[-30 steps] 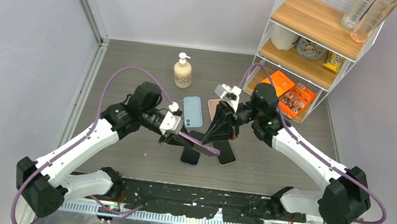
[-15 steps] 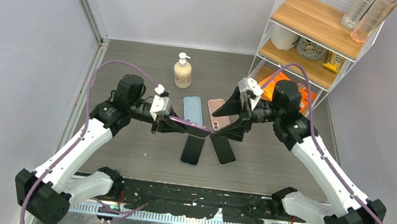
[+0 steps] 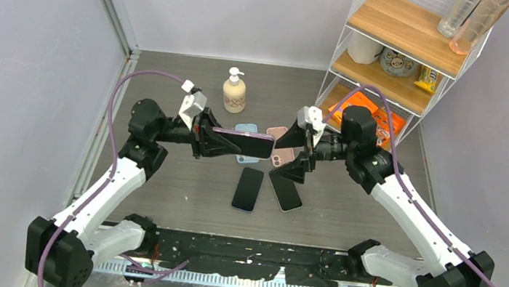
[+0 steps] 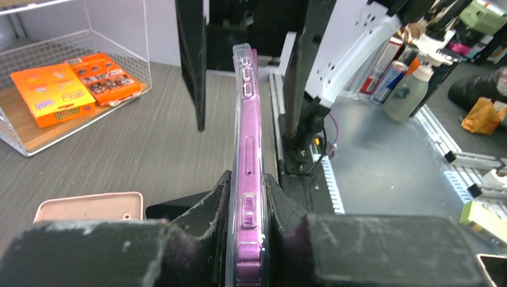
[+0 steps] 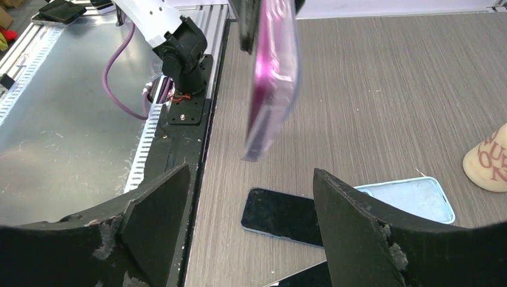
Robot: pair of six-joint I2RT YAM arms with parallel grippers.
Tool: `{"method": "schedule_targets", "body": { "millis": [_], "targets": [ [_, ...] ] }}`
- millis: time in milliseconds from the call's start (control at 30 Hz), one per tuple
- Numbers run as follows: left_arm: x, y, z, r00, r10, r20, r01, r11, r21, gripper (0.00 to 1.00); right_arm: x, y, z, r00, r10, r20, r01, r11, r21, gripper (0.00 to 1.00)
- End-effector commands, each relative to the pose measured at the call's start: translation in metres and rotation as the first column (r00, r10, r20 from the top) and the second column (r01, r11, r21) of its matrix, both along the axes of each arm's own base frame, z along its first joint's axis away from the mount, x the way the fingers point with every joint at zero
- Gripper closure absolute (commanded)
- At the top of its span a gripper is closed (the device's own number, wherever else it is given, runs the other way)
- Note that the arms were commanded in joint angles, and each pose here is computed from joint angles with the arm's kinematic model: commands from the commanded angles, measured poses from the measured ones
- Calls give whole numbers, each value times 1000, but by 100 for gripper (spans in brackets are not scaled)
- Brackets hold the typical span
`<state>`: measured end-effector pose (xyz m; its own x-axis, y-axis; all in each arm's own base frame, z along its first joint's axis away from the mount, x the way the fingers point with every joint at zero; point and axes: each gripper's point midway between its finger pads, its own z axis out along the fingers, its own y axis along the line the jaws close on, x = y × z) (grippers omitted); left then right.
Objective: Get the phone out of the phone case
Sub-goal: Remove the phone case from the phone.
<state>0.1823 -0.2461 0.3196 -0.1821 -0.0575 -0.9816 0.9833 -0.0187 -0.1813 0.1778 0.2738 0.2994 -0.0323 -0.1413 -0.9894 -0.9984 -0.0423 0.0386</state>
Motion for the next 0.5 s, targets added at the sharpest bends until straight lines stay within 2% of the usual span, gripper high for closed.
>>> {"method": "schedule_targets", "body": {
  "millis": [0, 167, 467],
  "targets": [
    [-11, 2, 53, 996, 8, 87, 3, 991, -132, 100, 12, 9, 13, 999, -18, 34, 16, 999, 46, 20],
    [-9, 2, 50, 997, 20, 69, -10, 990, -138, 100, 15, 16, 21, 1000, -1, 12, 0, 997, 75, 26],
    [-4, -1, 41, 998, 33, 56, -25, 991, -135, 100, 15, 21, 33, 1000, 14, 4, -14, 993, 115, 27]
  ]
}}
